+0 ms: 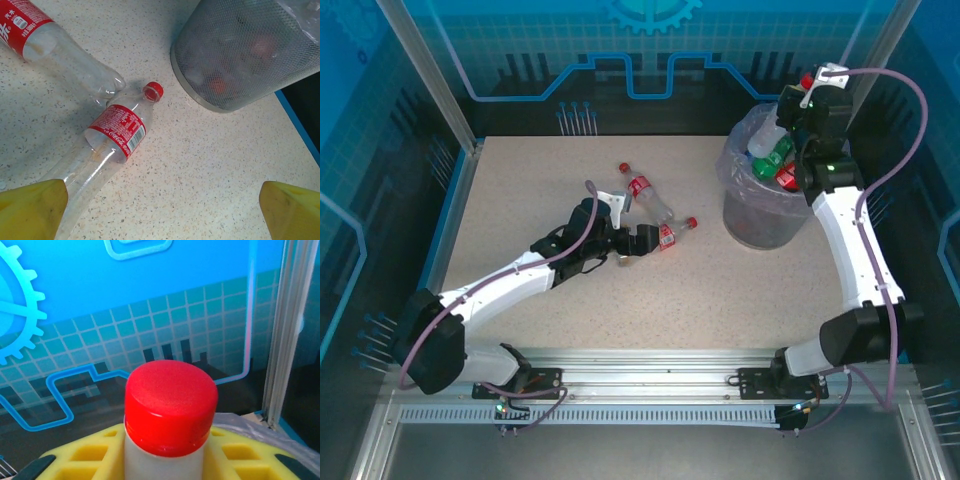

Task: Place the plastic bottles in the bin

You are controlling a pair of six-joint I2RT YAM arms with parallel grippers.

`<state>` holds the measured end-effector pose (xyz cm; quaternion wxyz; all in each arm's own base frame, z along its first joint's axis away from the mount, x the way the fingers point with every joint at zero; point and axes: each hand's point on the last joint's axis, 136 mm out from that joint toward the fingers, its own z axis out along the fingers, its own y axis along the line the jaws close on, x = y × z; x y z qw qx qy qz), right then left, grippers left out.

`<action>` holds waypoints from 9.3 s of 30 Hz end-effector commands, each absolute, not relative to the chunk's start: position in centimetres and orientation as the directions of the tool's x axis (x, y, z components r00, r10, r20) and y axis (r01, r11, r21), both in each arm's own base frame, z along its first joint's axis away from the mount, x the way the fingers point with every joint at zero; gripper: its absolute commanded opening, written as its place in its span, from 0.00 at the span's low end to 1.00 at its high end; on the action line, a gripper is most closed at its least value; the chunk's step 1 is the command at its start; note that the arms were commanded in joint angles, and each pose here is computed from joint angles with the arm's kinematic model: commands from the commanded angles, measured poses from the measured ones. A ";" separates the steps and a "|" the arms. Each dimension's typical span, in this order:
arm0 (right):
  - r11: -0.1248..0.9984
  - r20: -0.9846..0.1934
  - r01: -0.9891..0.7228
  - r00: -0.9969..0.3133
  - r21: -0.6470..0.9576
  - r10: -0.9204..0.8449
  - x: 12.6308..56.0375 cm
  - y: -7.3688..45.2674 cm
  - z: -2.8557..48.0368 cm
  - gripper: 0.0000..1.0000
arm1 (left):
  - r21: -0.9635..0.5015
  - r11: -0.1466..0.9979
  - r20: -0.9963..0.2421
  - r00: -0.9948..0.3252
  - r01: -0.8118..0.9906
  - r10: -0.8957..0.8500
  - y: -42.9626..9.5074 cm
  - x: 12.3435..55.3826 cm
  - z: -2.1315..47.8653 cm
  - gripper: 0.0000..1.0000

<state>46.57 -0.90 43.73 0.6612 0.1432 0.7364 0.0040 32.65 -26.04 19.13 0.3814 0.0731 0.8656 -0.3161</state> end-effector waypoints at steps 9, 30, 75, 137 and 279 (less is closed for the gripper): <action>0.929 -0.918 0.256 -0.226 0.268 0.327 47.8 -1.5 36.7 0.36 | -0.464 0.805 -0.708 -0.701 0.370 -0.085 -26.0 33.2 18.6 0.99; 0.840 -0.782 0.415 -0.364 0.350 0.506 47.1 -5.4 28.3 0.39 | -0.473 0.805 -0.686 -0.723 0.358 -0.082 -26.2 33.1 17.2 0.99; 0.870 -0.885 0.274 -0.109 0.410 0.452 44.1 -7.7 39.3 0.39 | -0.507 0.780 -0.660 -0.747 0.365 -0.079 -27.6 33.7 16.6 0.99; 0.843 -0.897 0.505 -0.263 0.187 0.356 40.4 -13.7 39.6 0.54 | -0.295 0.875 -0.631 -0.766 0.384 0.123 -26.6 35.4 12.6 0.99; 0.834 -0.880 0.293 0.244 0.468 0.408 43.6 -5.1 45.2 0.48 | -0.659 0.741 -0.489 -0.672 -0.132 -0.555 -17.3 39.4 17.7 0.97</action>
